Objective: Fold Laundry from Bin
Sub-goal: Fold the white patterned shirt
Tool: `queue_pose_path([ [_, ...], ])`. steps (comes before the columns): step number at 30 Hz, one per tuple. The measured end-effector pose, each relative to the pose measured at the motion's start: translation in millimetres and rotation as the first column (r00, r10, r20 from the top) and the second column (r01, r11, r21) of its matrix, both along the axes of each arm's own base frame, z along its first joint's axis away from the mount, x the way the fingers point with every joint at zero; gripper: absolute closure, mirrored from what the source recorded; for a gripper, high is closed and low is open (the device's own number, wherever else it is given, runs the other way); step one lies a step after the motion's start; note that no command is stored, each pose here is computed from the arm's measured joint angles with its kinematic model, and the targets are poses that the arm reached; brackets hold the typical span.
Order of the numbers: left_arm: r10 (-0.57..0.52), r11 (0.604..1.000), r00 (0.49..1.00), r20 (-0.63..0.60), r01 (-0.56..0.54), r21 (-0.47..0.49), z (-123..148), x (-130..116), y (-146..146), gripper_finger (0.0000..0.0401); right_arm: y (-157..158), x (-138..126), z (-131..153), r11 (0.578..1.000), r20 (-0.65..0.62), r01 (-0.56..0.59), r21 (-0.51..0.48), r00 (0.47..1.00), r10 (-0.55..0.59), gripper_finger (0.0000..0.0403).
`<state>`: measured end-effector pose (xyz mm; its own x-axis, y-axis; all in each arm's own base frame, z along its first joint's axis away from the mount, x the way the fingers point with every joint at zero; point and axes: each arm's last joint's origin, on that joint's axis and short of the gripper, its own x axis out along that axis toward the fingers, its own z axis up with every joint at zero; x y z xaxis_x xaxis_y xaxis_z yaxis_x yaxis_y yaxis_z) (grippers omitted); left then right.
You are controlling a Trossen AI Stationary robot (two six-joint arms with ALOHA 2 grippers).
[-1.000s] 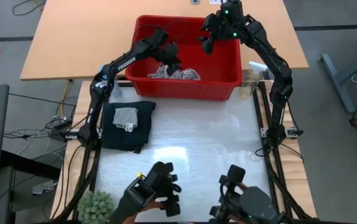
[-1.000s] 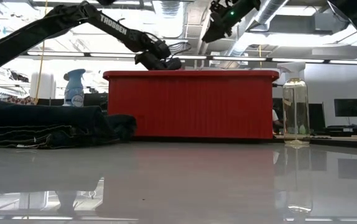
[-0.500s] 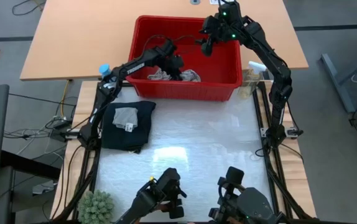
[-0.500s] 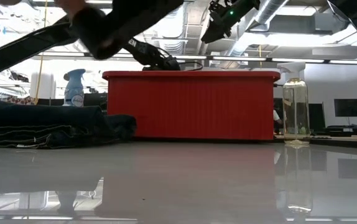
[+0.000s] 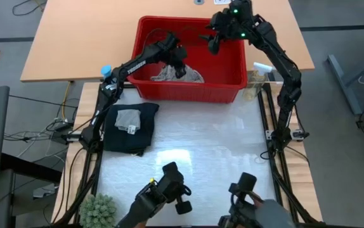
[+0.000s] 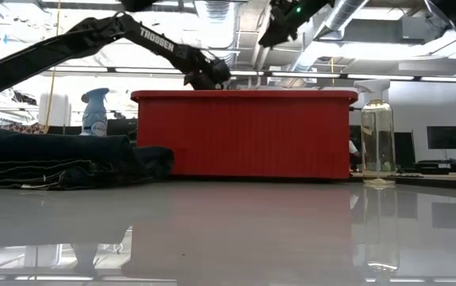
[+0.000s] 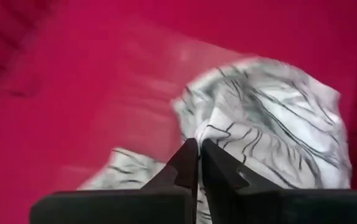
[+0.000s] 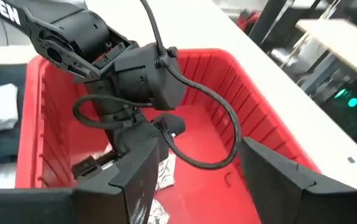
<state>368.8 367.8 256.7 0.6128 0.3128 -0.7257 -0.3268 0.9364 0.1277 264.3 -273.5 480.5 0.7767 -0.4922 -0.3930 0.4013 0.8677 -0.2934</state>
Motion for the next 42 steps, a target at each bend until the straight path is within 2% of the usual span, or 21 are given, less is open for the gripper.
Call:
queue_pose_path([
  [7,0.088,0.989,0.991,0.099,-0.099,0.110,49.4,-5.2,-2.6,0.0401,19.0,-17.6,24.9,0.998,0.056,0.003,-0.060,0.998,0.001,0.0154],
  [14,0.099,0.967,0.970,0.224,-0.147,0.209,112.5,-21.5,-22.0,0.0401,28.6,-25.1,33.7,0.999,0.090,0.013,-0.044,0.996,-0.009,0.0154],
  [19,0.062,0.949,0.927,0.371,-0.170,0.265,171.0,-38.1,-52.7,0.0401,28.8,-25.5,33.8,1.000,0.106,0.024,-0.016,0.994,-0.022,0.0154],
  [25,-0.051,0.926,0.860,0.507,-0.149,0.346,243.2,-65.8,-115.8,0.0401,28.8,-25.5,33.8,1.000,0.112,0.028,-0.007,0.993,-0.027,0.0154],
  [29,-0.222,0.915,0.787,0.576,-0.037,0.402,284.3,-86.1,-170.2,0.0401,28.7,-25.6,33.8,1.000,0.114,0.029,-0.003,0.993,-0.029,0.0154],
  [33,-0.410,0.880,0.667,0.623,0.109,0.462,317.5,-111.0,-227.3,0.0401,30.8,-23.5,33.9,1.000,0.121,0.024,0.006,0.992,-0.025,0.0154],
  [36,-0.500,0.854,0.588,0.636,0.209,0.477,331.9,-129.1,-265.5,0.0401,36.5,-19.7,34.3,0.998,0.151,0.020,0.064,0.988,-0.029,0.0154],
  [39,-0.541,0.839,0.576,0.613,0.319,0.441,332.6,-143.2,-295.9,0.0401,51.6,-16.8,35.9,0.990,0.168,-0.040,0.135,0.986,0.017,0.0154],
  [42,-0.571,0.821,0.610,0.549,0.448,0.354,320.2,-145.4,-318.1,0.0401,79.5,-15.8,42.1,0.978,0.165,-0.134,0.159,0.980,0.107,0.0154],
])
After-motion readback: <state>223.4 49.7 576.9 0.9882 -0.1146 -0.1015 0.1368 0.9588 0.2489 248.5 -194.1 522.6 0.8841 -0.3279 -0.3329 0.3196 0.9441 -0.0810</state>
